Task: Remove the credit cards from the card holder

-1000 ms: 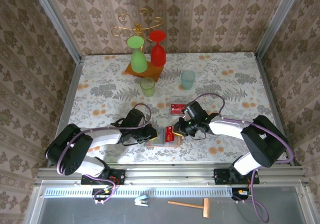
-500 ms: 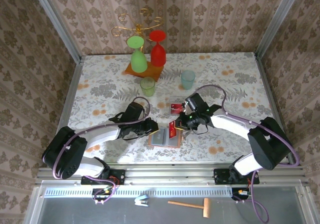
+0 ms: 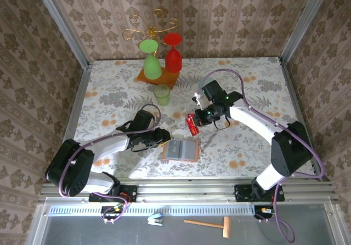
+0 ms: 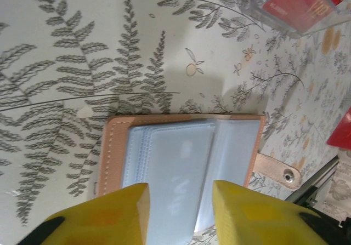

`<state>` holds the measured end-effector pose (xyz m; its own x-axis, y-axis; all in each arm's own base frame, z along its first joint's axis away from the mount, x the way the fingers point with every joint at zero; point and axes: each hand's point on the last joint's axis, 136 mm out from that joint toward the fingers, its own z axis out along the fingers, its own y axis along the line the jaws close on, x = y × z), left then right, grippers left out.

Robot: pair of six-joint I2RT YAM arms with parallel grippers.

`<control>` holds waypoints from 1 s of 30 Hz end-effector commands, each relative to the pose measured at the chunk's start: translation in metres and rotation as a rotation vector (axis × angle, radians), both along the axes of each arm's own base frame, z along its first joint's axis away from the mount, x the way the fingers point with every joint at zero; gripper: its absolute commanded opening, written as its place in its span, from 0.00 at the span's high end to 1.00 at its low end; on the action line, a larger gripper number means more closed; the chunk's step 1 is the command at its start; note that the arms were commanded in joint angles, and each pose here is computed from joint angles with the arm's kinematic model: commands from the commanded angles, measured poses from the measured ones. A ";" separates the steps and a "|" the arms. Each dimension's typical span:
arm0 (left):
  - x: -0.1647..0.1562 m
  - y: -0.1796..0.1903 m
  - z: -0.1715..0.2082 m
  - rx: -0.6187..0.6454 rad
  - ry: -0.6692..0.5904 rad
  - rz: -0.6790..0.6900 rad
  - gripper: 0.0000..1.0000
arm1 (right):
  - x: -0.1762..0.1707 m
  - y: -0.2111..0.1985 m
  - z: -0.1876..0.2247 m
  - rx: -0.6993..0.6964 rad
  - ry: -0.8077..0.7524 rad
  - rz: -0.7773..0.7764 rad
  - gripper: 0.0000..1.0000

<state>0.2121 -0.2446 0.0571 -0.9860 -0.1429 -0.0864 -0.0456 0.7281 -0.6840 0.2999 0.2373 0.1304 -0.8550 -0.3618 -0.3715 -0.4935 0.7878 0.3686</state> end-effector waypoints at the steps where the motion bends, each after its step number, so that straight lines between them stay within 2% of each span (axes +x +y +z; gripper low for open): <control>1: 0.001 0.007 -0.004 0.035 -0.004 -0.009 0.60 | -0.002 -0.014 0.000 -0.119 -0.068 0.196 1.00; 5: -0.003 0.011 -0.012 0.047 0.015 -0.003 0.55 | 0.007 -0.014 0.011 -0.145 -0.167 0.336 1.00; 9: -0.007 0.010 -0.019 0.040 0.040 -0.007 0.54 | 0.018 -0.022 0.016 -0.196 -0.202 0.402 1.00; 20: -0.015 0.010 -0.028 0.018 0.077 0.009 0.54 | 0.055 -0.032 0.028 -0.249 -0.214 0.462 1.00; 30: -0.016 0.010 -0.023 0.001 0.075 0.030 0.54 | 0.060 -0.029 0.020 -0.268 -0.209 0.639 1.00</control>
